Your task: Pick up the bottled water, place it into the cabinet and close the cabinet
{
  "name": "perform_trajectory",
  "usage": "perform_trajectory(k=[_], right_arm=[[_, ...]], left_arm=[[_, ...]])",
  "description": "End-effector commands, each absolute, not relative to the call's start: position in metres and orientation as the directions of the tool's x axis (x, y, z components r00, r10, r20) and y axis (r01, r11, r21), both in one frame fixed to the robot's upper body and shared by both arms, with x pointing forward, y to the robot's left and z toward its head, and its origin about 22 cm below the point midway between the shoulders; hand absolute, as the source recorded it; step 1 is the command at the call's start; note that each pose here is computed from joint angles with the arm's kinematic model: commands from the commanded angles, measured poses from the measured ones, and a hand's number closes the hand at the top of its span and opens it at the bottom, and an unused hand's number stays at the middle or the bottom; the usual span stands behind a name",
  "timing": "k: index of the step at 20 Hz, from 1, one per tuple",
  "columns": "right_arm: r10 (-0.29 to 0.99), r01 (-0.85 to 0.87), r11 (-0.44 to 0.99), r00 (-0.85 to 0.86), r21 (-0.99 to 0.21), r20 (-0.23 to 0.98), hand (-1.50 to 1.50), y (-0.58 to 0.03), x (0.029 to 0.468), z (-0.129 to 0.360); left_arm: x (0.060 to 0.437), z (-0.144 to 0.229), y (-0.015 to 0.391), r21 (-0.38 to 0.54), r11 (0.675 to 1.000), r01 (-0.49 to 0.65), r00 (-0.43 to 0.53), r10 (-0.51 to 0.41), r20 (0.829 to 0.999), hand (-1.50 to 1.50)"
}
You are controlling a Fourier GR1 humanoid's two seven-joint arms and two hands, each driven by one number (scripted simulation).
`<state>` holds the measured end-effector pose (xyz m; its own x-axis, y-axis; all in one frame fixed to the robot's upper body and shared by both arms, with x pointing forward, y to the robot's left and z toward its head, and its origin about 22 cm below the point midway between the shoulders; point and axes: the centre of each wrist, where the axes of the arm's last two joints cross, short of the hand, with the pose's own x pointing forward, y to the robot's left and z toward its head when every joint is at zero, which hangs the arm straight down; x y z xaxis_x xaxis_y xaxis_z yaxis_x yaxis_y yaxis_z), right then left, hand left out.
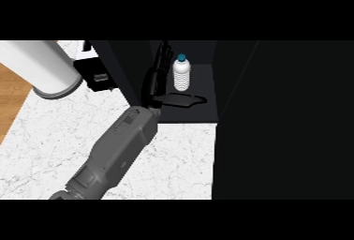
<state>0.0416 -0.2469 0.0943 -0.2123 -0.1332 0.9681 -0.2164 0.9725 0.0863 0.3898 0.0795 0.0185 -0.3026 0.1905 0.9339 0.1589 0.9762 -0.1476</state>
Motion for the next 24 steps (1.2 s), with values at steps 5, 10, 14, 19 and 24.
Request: perform_trajectory(k=[5,10,14,19,24], right_arm=[[-0.089,-0.211,0.977,-0.245,0.036,0.965,-1.50,-0.248,0.034,0.117],[-0.059,-0.231,0.973,-0.256,-0.002,0.965,-1.50,-0.237,0.033,0.132],[-0.059,-0.378,0.925,-0.242,-0.038,0.969,-1.50,-0.241,0.034,0.133],[0.039,-0.510,0.849,-0.196,-0.136,0.980,1.50,-0.243,0.035,0.130],[0.021,-0.635,0.757,-0.213,-0.155,0.977,1.50,-0.231,0.033,0.138]], left_arm=[[0.332,0.004,0.071,-0.246,0.921,0.302,-0.285,0.334,0.899,-1.50],[0.303,0.008,0.085,-0.282,0.895,0.347,-0.263,0.381,0.886,-1.50],[0.280,0.013,0.091,-0.287,0.888,0.358,-0.262,0.391,0.882,1.50],[0.242,-0.001,0.130,-0.299,0.887,0.353,-0.201,0.384,0.901,1.50],[0.222,0.004,0.174,-0.287,0.910,0.300,-0.248,0.365,0.897,-1.50]])
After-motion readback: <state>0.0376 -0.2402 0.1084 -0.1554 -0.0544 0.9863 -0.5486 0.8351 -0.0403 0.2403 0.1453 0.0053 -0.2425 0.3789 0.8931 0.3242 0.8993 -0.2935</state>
